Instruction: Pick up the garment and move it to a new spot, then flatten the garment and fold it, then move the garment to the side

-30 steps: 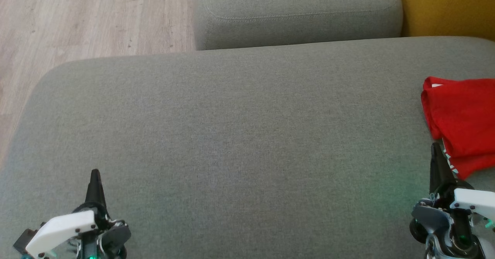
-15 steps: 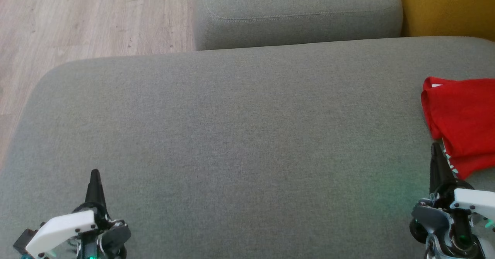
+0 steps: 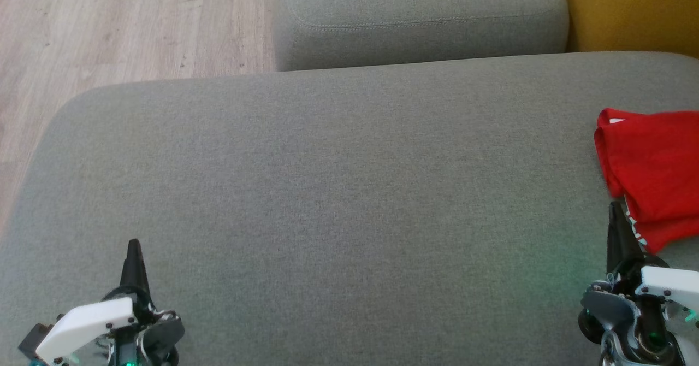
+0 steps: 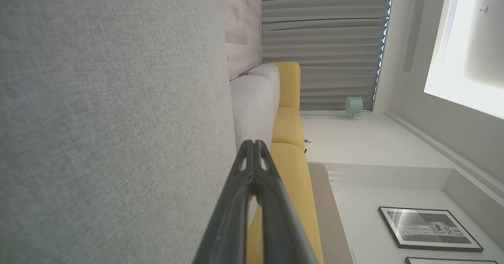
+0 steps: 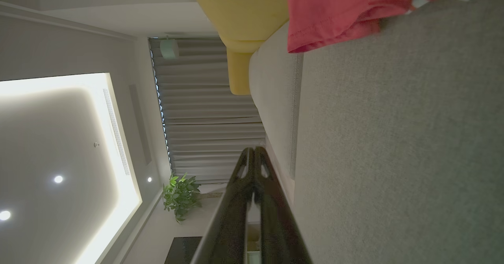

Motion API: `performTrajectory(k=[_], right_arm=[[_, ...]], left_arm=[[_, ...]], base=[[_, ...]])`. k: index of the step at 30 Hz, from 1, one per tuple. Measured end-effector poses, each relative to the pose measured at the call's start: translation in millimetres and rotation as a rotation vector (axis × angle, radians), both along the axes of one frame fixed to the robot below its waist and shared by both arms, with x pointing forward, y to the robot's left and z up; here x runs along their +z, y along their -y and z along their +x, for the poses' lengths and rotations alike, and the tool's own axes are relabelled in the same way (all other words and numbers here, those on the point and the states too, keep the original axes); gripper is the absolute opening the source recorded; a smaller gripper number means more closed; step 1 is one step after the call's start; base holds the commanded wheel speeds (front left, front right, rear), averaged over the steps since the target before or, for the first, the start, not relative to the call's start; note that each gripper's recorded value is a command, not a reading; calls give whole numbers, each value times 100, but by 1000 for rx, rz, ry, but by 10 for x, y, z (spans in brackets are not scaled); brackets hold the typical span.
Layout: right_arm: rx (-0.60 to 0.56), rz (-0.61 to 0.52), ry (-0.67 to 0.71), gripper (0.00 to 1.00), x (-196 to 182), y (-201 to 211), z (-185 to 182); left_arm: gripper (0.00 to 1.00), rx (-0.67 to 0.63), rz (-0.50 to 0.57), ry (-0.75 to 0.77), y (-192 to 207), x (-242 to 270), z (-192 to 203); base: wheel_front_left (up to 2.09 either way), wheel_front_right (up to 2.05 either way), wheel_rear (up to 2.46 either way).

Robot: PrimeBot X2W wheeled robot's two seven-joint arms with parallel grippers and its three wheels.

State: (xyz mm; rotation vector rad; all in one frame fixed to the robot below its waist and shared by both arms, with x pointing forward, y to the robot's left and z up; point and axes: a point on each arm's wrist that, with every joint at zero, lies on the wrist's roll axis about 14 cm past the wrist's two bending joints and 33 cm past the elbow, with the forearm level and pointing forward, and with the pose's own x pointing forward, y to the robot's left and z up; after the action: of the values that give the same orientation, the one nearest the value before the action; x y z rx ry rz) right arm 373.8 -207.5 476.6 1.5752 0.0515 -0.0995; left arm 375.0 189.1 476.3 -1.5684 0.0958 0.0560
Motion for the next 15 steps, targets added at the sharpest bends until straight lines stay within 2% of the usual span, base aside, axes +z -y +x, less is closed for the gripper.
performTrajectory(k=[15], right_arm=[[0, 0, 0, 0, 0, 0, 0]], left_arm=[[0, 1, 0, 0, -1, 0, 0]], base=[[0, 0, 0]])
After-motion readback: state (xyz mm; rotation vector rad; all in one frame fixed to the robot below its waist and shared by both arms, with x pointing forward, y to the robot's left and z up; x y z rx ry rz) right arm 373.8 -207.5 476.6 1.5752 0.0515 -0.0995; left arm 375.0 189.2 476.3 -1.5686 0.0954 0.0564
